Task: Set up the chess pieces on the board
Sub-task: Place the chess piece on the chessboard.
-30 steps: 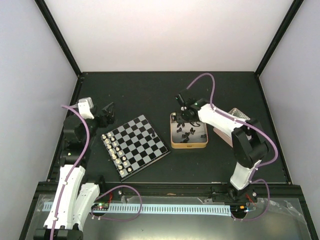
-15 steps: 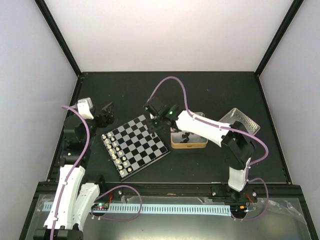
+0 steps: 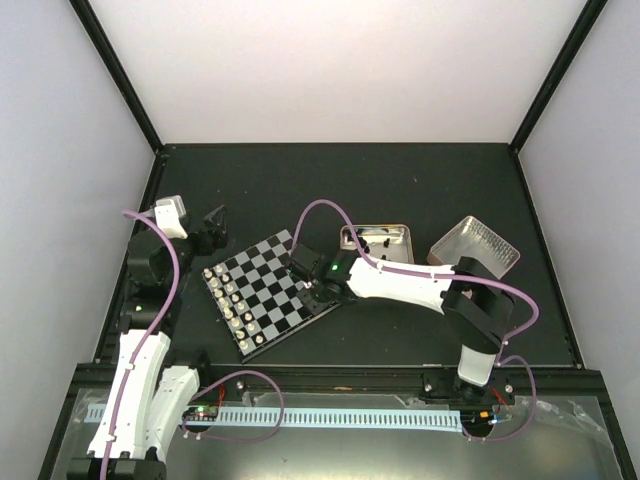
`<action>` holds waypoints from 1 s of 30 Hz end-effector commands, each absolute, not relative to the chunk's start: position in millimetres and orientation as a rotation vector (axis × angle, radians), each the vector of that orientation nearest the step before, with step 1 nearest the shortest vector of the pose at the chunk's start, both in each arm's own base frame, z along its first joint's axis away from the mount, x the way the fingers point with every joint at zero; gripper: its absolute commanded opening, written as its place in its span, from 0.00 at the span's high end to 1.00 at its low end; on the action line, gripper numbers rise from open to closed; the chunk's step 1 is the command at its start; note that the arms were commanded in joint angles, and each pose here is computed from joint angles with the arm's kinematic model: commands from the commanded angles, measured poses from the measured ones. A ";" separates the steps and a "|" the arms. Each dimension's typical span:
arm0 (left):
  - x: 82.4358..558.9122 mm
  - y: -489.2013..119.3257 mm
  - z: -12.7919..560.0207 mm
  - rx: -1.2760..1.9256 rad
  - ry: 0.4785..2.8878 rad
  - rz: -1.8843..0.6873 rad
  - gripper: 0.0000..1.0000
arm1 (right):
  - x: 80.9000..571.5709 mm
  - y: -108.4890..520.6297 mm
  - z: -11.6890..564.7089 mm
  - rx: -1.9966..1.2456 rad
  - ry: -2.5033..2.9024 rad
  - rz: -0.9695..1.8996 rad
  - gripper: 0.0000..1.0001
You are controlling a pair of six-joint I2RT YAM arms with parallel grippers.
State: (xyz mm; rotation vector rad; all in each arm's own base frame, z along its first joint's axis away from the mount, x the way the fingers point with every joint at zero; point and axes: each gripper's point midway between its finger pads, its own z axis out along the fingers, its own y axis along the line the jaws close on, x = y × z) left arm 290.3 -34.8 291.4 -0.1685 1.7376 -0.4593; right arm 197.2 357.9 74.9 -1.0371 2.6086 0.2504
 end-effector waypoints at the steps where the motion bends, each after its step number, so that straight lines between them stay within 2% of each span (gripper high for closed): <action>1: 287.1 -33.9 307.0 -0.155 1.703 -0.453 0.01 | 194.4 351.3 60.0 -1.086 2.631 0.206 0.97; 16: 287.7 -33.7 304.2 -0.158 1.709 -0.453 0.01 | 199.4 360.3 36.1 -1.105 2.632 0.194 0.94; 19: 288.0 -34.0 303.7 -0.157 1.711 -0.454 0.01 | 197.3 359.0 33.3 -1.113 2.642 0.189 0.90; 25: 288.2 -35.2 305.1 -0.152 1.708 -0.461 0.01 | 202.2 362.9 56.3 -1.075 2.598 0.234 0.72; 30: 287.0 -38.1 307.3 -0.137 1.712 -0.475 0.01 | 224.1 352.9 91.4 -0.894 2.552 0.249 0.69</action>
